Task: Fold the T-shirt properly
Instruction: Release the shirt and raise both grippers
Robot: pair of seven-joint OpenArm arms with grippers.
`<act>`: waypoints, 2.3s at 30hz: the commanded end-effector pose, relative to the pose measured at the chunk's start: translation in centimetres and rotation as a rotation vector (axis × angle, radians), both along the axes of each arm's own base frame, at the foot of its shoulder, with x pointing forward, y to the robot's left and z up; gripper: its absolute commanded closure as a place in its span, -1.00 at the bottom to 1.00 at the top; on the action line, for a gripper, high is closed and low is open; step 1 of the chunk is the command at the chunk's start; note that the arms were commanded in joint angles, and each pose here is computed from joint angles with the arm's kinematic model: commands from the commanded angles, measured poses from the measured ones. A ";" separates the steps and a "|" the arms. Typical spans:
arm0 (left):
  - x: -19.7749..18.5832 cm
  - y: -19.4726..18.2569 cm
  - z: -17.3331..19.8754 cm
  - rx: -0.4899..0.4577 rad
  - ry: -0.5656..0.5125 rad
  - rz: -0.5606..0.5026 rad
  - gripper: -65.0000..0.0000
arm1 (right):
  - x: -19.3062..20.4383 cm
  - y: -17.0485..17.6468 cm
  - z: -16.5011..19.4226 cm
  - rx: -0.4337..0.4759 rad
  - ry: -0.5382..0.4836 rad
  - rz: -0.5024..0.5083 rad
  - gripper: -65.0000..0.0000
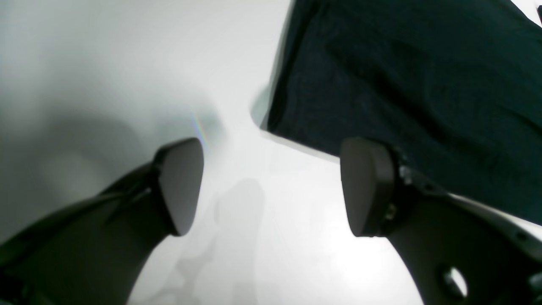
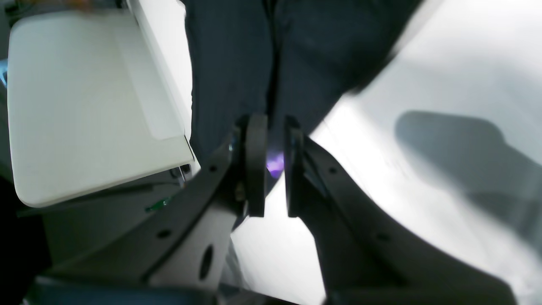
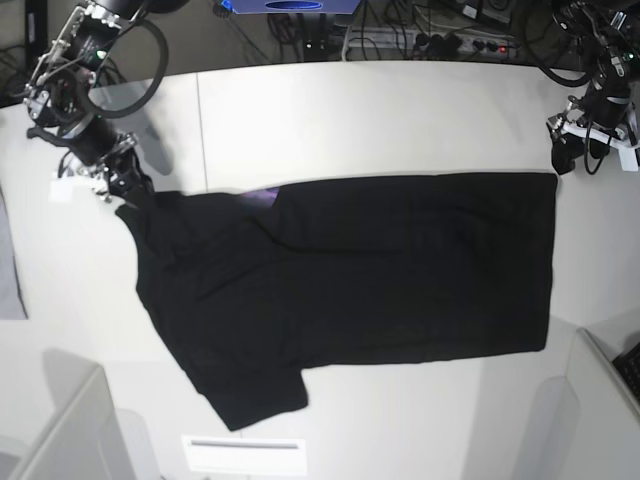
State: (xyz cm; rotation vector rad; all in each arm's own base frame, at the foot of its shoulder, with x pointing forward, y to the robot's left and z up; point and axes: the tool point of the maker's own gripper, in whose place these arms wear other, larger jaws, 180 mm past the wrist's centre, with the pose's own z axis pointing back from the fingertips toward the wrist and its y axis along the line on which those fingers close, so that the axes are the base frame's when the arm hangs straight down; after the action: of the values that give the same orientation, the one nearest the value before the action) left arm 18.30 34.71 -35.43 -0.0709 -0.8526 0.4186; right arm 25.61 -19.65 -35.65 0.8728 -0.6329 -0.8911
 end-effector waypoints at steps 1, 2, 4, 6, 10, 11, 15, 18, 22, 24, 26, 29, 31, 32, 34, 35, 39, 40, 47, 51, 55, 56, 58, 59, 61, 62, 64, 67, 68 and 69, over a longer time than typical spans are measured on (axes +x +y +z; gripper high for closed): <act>0.6 0.4 1.3 0.027 -0.040 -0.014 -0.46 | 0.5 -0.5 1.4 -0.016 -0.050 0.004 0.82; 0.6 0.4 1.3 0.027 -0.040 -0.014 -0.46 | 0.6 -0.7 1.5 -0.021 -0.052 0.004 0.82; 0.6 0.4 1.3 0.027 -0.040 -0.014 -0.46 | 0.7 -1.5 1.9 -0.067 -0.071 0.026 0.82; 0.6 0.3 1.3 0.027 -0.040 -0.016 -0.46 | 0.8 -1.6 2.4 -0.106 -0.111 0.065 0.82; 0.6 0.3 1.2 0.026 -0.039 -0.017 -0.46 | 0.7 -1.3 2.2 -0.097 -0.149 0.095 0.82; 0.6 0.2 1.2 0.025 -0.039 -0.016 -0.46 | 0.6 -1.1 2.3 -0.099 -0.157 0.109 0.82; 0.7 0.1 1.2 0.024 -0.039 -0.019 -0.46 | 0.5 -1.8 1.3 -0.205 -0.111 0.124 0.83; 0.8 0.1 1.2 0.022 -0.042 -0.020 -0.46 | -0.2 -3.1 -0.4 -0.352 -0.018 0.131 0.83; 1.0 -0.4 1.4 0.037 -0.057 -0.070 -0.36 | -0.7 -3.4 -1.3 -0.458 0.033 0.113 0.81; 1.1 -0.8 1.6 0.050 -0.066 -0.114 -0.10 | -1.1 -3.2 -1.2 -0.486 0.042 0.127 0.80; 1.1 -1.1 1.6 0.063 -0.067 -0.149 0.35 | -1.0 -2.5 -0.7 -0.496 0.024 0.155 0.70; 1.1 -1.1 1.4 0.059 -0.065 -0.152 1.00 | -0.8 -1.4 0.2 -0.530 -0.008 0.203 0.35; 0.8 -1.0 0.5 0.033 -0.051 -0.138 1.00 | -0.7 -1.0 0.8 -0.540 -0.026 0.218 0.17; 0.6 -0.9 -0.1 0.018 -0.039 -0.131 1.00 | -0.7 -0.9 0.8 -0.539 -0.027 0.219 0.14; 0.1 -0.7 -1.2 -0.012 -0.019 -0.115 1.00 | -0.8 -0.8 0.7 -0.541 -0.022 0.229 0.15; 0.0 -0.5 -1.6 -0.025 -0.017 -0.102 1.00 | -0.8 -0.8 0.7 -0.541 -0.022 0.229 0.16; -0.8 1.1 -2.6 -0.059 -0.013 -0.030 1.00 | -1.2 -0.4 0.4 -0.529 -0.002 0.255 0.14; -0.7 1.2 -2.7 -0.067 -0.013 -0.021 1.00 | -1.3 -0.3 0.3 -0.523 0.007 0.269 0.10; -1.2 2.6 -2.6 -0.081 -0.038 0.045 -0.46 | -1.6 0.1 0.2 -0.507 0.030 0.297 -0.40; -0.4 2.6 -3.3 -0.123 -0.050 0.066 -0.94 | -1.6 0.0 0.2 -0.510 0.028 0.295 -0.40; 1.2 2.3 -3.5 -0.155 -0.081 0.073 -0.93 | -1.7 -0.1 0.2 -0.511 0.030 0.292 -0.39; 1.6 2.3 -3.4 -0.161 -0.090 0.072 -0.92 | -1.7 -0.1 0.2 -0.511 0.030 0.292 -0.39; 2.6 2.1 -3.4 -0.176 -0.108 0.076 -0.86 | -1.8 -0.1 0.0 -0.512 0.035 0.294 -0.39; 3.1 2.1 -3.4 -0.188 -0.117 0.078 -0.82 | -1.9 -0.1 0.0 -0.512 0.037 0.294 -0.39; 3.9 1.9 -3.8 -0.219 -0.129 0.089 -0.75 | -1.9 -0.2 0.0 -0.515 0.038 0.293 -0.39; 4.3 1.9 -4.0 -0.240 -0.130 0.109 -0.72 | -1.9 -0.1 -0.1 -0.512 0.039 0.290 -0.39; 4.7 2.0 -4.5 -0.274 -0.129 0.146 -0.72 | -1.8 -0.7 0.0 -0.515 0.035 0.252 -0.39; 5.4 2.0 -4.5 -0.290 -0.139 0.156 -0.72 | -2.1 -2.8 0.1 -0.521 0.026 0.126 -0.39; 5.6 1.9 -4.3 -0.290 -0.143 0.153 -0.72 | -2.2 -3.1 -0.2 -0.513 0.032 0.106 -0.39; 5.9 1.5 -4.4 -0.291 -0.140 0.140 -0.72 | -2.3 -3.4 -0.6 -0.504 0.044 0.098 -0.39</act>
State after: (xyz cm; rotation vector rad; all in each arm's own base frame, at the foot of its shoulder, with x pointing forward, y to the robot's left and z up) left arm 23.91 35.84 -40.40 -0.3240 -0.9270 0.6871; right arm 22.70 -22.98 -37.06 0.4137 -0.6982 -0.6288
